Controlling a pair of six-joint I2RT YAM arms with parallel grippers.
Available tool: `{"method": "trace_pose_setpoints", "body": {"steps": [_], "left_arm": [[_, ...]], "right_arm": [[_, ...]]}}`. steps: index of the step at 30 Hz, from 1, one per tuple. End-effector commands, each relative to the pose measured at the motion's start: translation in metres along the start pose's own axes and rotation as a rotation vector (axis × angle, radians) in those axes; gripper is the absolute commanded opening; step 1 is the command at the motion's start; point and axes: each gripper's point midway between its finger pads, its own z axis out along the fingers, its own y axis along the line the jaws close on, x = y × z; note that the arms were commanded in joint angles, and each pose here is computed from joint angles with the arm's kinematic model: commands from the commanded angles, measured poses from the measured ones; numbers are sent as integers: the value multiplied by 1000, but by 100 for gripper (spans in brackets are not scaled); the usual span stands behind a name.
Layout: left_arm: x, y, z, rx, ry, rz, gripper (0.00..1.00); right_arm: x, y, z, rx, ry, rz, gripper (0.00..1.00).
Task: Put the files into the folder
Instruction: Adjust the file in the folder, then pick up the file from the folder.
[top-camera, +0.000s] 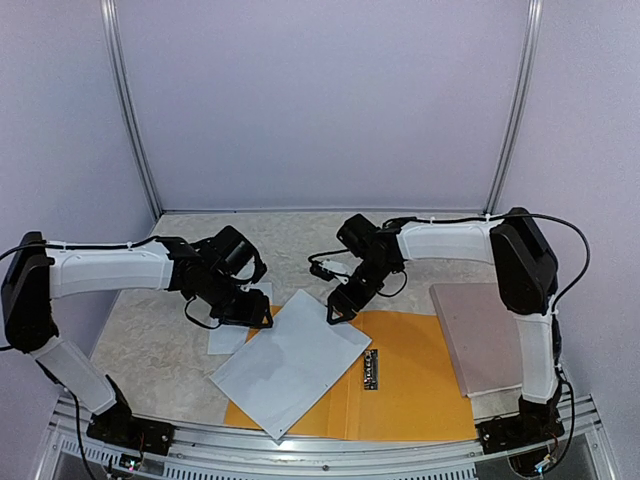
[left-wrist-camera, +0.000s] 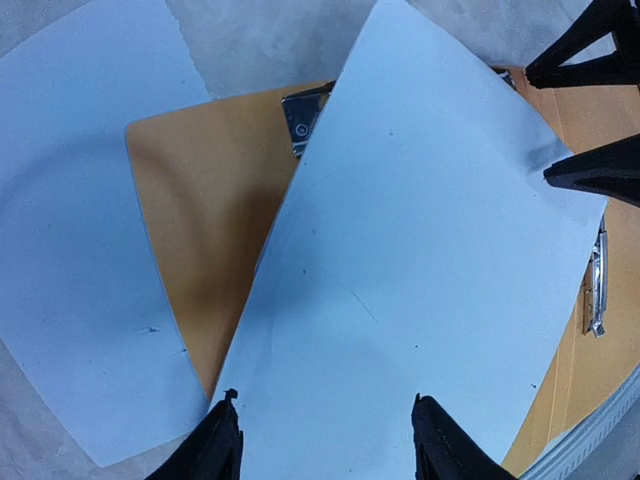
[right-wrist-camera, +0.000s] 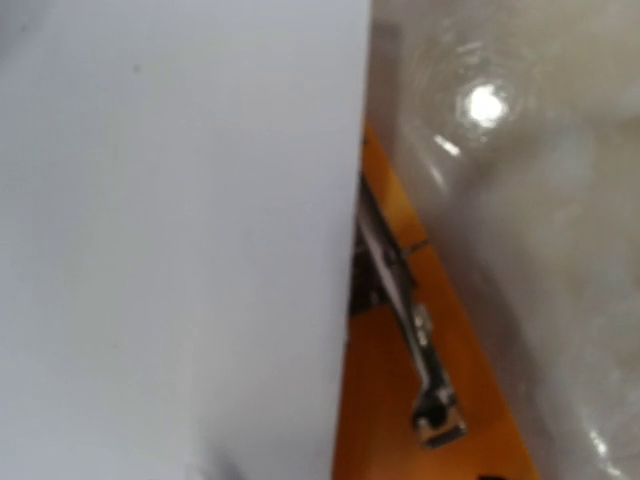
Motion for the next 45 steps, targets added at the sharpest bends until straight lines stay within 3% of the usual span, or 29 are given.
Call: {"method": "trace_pose_setpoints", "body": {"steps": [1,15,26,45], "left_arm": [[-19,-18,-2,192,-24,38,62],[-52,-12,25,424,25,52,76],[-57,-2,45,479,63,46,83],[-43,-4,69,568,163,42,66]], "right_arm": [[-17,10,-20,-43,-93,-21,66],[-6,5,-13,-93,-96,-5,72],[-2,14,-7,-161,-120,15,72],[2,17,-2,-191,-123,37,68]]}}
